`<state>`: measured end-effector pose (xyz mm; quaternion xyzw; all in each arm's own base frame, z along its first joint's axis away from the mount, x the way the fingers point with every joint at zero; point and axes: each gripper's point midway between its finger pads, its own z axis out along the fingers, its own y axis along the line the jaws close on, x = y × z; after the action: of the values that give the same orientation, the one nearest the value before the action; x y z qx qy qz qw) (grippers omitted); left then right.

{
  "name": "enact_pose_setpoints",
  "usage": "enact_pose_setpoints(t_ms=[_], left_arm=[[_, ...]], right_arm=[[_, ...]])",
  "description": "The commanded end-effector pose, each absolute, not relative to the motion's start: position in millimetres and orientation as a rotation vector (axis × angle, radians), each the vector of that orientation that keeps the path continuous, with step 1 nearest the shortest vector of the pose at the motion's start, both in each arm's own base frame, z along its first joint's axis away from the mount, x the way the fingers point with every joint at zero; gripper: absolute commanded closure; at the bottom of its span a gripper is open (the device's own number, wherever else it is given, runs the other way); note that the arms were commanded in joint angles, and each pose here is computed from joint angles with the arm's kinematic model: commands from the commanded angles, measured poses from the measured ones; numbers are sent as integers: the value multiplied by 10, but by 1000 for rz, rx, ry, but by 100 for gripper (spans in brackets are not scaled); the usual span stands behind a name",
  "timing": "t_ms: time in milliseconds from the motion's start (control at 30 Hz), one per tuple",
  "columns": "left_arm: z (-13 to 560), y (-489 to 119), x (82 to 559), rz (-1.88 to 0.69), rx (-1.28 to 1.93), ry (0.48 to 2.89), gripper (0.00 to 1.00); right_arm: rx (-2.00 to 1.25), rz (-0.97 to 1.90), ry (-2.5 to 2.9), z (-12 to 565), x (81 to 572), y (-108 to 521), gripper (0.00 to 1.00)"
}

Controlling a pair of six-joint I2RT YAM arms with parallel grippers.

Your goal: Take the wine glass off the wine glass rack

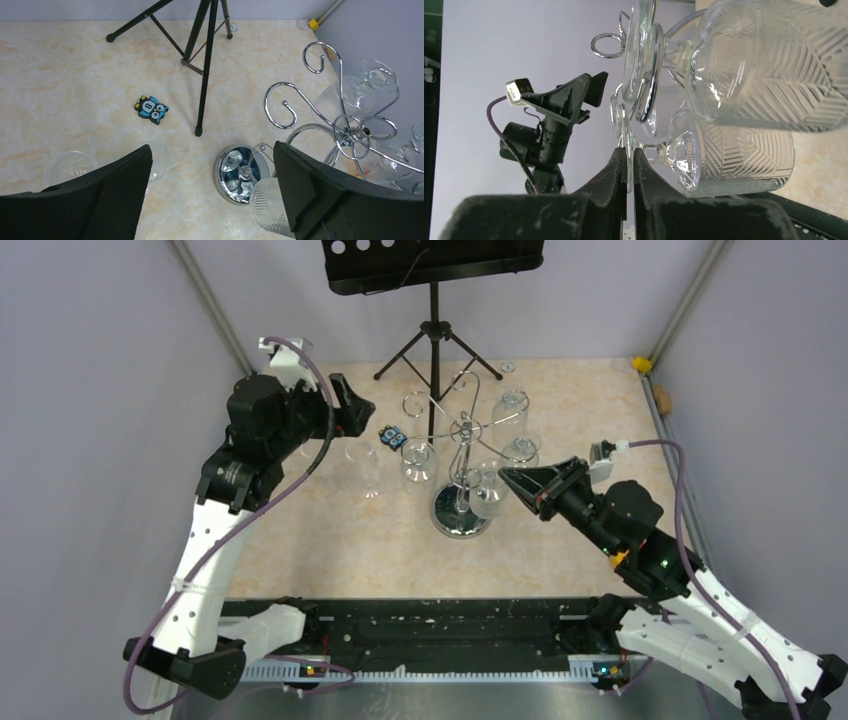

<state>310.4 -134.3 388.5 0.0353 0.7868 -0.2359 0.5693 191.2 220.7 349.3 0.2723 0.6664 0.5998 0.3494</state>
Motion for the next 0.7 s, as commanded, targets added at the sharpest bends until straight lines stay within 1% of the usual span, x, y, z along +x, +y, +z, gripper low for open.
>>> enact_pose_setpoints(t_ms=[0,167,333,500,667], left_arm=[[4198,-1470,2994,-672,110,1759,7],[4318,-1592,2892,-781,124,1731,8],[4484,-1725,2750,-921,129,1683,9],[4671,-1838,2622,-1048,146,1622,9],[4868,-1927,2534,-1151,165,1563,9]], right_arm=[[686,1676,1635,3960,1661,2026,100],[683,1690,1632,4023,1504,1879,100],[609,1736,1599,4224,1327,1795,100],[521,1821,1458,4638,1195,1704,100],[387,1846,1345,5153,1145,1742,100]])
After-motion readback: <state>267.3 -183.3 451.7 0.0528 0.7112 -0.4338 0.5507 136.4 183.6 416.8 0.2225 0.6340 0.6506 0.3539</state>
